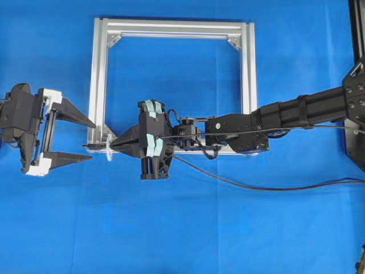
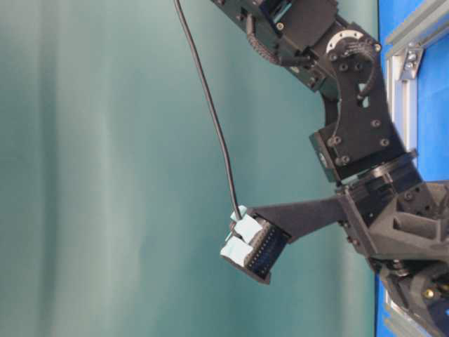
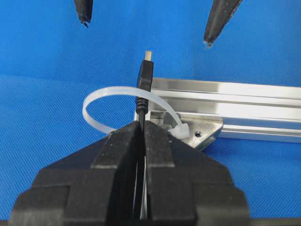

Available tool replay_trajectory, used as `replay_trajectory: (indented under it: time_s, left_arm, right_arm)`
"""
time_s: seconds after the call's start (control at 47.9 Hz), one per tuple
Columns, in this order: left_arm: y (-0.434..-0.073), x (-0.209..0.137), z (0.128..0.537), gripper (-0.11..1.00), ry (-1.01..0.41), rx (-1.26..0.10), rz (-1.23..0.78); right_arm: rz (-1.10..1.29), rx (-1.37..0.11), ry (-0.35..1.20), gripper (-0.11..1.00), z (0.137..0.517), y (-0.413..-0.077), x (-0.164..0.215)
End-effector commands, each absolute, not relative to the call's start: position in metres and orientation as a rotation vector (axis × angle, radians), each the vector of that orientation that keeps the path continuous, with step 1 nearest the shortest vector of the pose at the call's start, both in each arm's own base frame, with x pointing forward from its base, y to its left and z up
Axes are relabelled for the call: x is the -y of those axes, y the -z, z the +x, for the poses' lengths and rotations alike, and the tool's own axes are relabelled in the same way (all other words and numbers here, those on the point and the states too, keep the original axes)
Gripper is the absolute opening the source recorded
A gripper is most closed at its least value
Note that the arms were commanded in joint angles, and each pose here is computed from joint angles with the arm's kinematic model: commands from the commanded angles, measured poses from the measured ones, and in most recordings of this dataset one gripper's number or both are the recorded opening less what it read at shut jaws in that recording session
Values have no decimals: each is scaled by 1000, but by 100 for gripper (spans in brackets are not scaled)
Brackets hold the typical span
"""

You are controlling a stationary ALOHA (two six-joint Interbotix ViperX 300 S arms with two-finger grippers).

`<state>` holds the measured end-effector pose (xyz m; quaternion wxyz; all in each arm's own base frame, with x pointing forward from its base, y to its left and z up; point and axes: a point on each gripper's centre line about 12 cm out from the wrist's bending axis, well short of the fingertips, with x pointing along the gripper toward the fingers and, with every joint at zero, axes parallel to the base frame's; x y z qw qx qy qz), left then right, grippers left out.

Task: Insert the wire through the string loop located on the left side.
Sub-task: 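Move the left gripper open toward the plug below the loop, then close the left gripper on the cable plug beneath the loop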

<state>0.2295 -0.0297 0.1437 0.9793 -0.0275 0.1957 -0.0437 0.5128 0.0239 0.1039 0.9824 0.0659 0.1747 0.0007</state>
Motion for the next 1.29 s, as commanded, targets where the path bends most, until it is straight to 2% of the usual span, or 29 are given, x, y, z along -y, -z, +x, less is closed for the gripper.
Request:
replay_trajectory:
  time_s: [0.0,0.48,1.274]
  left_arm:
    - [-148,31,234,91,94,-382,-52]
    - [-110,34,244,92,89,-544,-35]
    - [-111,33,245,91,89,-542,-31]
  right_arm:
    - [134,-299,-4,-10,518,-124,-23]
    - [134,-298,-4,-10,518,-124,-23]
    - [133,-302,-4,-10,518,-123,-23]
